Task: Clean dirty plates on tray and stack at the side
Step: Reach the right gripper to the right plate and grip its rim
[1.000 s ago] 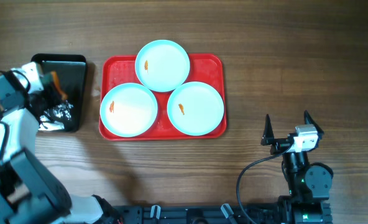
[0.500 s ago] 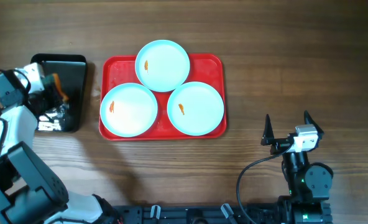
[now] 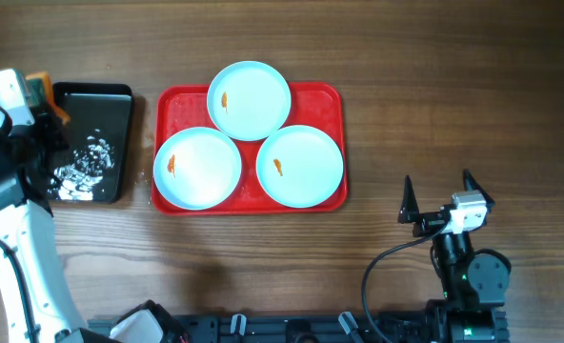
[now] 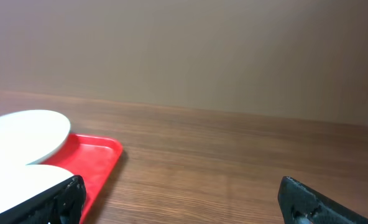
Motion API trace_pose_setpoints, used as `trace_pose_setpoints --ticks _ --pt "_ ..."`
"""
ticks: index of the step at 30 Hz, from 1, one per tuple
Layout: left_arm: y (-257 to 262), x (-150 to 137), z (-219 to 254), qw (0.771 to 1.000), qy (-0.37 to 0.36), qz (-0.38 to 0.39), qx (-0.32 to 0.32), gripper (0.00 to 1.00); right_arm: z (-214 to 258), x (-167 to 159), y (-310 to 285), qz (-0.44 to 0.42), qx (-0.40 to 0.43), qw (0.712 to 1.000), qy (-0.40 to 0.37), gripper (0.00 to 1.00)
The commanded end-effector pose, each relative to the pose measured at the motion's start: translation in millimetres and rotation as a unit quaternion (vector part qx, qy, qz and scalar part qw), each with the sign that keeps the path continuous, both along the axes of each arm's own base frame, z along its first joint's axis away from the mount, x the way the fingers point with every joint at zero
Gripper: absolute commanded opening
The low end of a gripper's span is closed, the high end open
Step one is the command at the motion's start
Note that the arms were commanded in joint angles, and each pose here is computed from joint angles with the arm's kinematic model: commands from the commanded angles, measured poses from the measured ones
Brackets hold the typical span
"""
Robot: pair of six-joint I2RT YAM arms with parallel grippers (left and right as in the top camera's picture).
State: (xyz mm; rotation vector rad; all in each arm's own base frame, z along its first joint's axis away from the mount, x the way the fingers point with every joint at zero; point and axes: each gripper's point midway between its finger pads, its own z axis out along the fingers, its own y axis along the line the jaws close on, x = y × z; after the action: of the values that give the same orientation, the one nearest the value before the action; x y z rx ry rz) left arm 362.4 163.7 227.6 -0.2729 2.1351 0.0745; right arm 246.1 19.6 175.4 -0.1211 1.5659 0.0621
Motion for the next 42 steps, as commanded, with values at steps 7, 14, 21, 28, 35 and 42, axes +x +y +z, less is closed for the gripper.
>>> trace_pose_setpoints --ticks 7,14,21,28,35,42 --pt "0 -2 -19 0.999 0.031 -0.004 -0.014 0.04 54 -33 72 0.249 0.489 0.832 0.081 1.0" --pt "0 -2 -19 0.999 0.03 -0.004 -0.013 0.04 185 -76 101 0.375 0.26 0.889 -0.045 1.0" --pt "0 -2 -20 0.999 0.032 -0.006 -0.012 0.04 208 -9 149 0.448 0.129 0.853 0.234 1.0" --pt "0 -2 -39 0.998 0.057 -0.007 -0.028 0.04 117 26 271 0.407 -0.049 0.798 0.441 1.0" --pt "2 2 -37 0.998 0.05 -0.007 -0.023 0.04 -2 63 354 0.376 -0.028 0.76 0.53 0.99" --pt "3 4 -35 0.999 0.045 -0.007 -0.02 0.04 -104 103 349 0.253 -0.049 0.774 0.578 0.63"
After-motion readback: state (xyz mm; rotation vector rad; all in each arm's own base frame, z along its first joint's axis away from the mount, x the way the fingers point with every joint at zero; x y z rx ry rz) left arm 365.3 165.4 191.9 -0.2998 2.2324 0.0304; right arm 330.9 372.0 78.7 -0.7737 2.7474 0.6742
